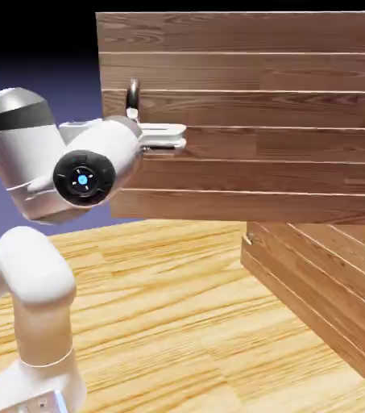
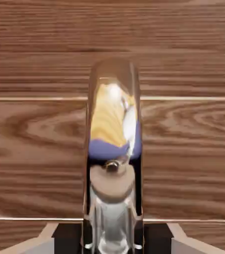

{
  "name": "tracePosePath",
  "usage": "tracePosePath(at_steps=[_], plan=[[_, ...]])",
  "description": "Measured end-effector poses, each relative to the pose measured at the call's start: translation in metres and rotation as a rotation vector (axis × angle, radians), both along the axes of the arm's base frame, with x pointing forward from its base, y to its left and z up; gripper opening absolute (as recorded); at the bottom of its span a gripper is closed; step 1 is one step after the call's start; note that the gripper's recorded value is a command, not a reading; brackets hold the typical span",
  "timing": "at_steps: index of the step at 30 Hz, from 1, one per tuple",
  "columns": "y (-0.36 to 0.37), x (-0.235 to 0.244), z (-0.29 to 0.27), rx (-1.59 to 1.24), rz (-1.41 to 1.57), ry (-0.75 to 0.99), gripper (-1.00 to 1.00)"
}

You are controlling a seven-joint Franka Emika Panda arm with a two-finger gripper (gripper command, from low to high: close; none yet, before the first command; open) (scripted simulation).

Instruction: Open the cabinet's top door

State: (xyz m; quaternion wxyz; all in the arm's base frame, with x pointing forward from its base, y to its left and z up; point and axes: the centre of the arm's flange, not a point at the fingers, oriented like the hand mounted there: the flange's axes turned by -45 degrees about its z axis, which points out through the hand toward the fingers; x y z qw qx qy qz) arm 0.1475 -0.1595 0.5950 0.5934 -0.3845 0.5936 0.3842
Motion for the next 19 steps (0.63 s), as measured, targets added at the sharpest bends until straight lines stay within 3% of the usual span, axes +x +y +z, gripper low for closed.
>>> tracePosePath(at_steps=[19], plan=[[-0.198,0.010,0.000,0.000,0.376,0.000,-1.00]])
